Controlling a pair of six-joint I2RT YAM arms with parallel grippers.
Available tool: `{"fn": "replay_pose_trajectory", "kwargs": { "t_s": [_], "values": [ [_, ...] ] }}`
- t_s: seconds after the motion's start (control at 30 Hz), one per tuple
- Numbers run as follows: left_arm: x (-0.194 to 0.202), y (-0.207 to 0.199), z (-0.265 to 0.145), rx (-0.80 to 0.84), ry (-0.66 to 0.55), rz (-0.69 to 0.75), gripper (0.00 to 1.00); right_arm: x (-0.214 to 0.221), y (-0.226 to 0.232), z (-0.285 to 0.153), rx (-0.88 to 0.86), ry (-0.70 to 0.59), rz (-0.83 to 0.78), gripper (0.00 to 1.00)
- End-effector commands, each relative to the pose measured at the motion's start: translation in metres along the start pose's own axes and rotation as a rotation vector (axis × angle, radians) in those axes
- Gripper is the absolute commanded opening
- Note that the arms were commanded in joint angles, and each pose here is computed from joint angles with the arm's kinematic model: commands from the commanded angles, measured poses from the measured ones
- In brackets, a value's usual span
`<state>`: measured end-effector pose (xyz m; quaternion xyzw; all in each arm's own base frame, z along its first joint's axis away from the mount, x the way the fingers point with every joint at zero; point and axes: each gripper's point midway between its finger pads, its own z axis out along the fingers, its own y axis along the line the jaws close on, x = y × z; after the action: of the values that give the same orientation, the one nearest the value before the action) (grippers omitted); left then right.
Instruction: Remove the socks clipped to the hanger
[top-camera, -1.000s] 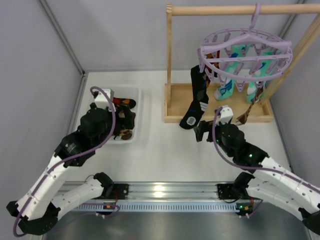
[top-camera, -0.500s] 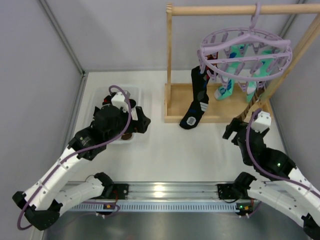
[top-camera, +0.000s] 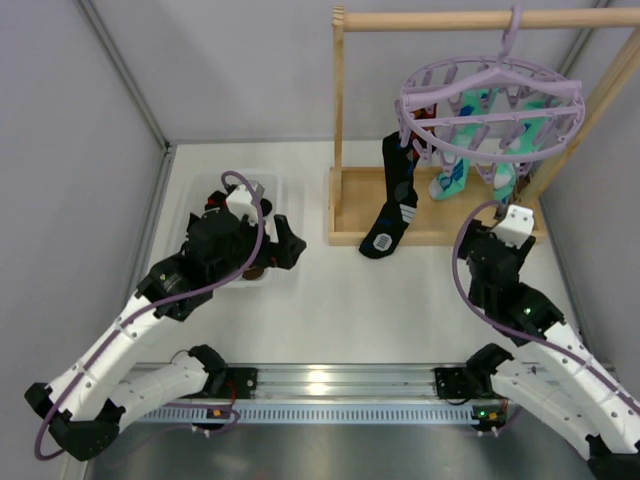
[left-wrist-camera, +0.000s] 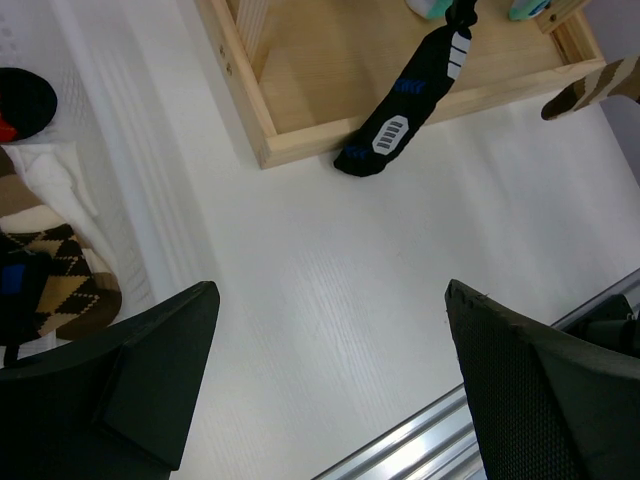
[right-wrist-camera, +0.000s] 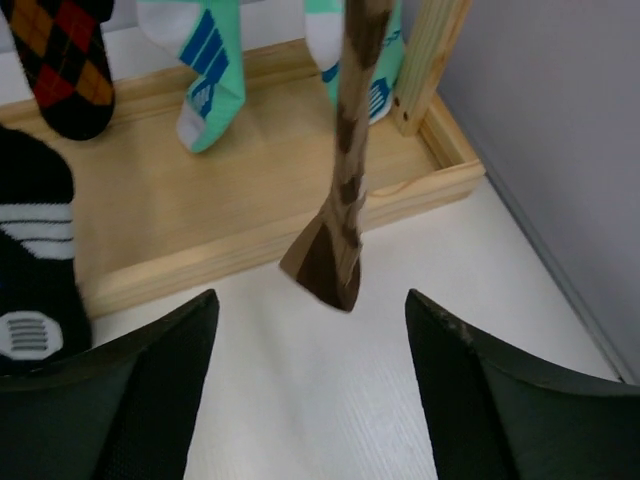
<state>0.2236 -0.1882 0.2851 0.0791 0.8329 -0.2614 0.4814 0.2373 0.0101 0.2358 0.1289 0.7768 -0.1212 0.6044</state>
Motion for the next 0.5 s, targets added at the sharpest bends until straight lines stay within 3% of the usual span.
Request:
{"fn": "replay_pose_trajectory", "kwargs": {
  "t_s": [0.0,0.13,0.27,0.37,0.47],
  "values": [
    [-0.015,-0.010,-0.006,0.053,-0.064,0.007,0.98,-0.031,-0.001,0.021,-0.009,-0.094,0.091,0.68],
    [-0.015,-0.010,-0.008,0.061,-0.068,0.015,0.98,-0.023,0.002,0.042,0.002,-0.078,0.053,0.65],
    [-0.014,-0.013,-0.007,0.072,-0.057,0.020,0.98,-0.015,0.002,0.054,0.025,-0.082,0.037,0.54],
    [-0.014,-0.014,-0.007,0.076,-0.053,0.021,0.98,-0.010,0.008,0.057,-0.005,-0.087,0.051,0.27],
    [-0.028,-0.016,-0.013,0.073,-0.095,0.011,0.98,-0.008,0.015,0.054,-0.059,-0.096,0.070,0.10]
  ]
}}
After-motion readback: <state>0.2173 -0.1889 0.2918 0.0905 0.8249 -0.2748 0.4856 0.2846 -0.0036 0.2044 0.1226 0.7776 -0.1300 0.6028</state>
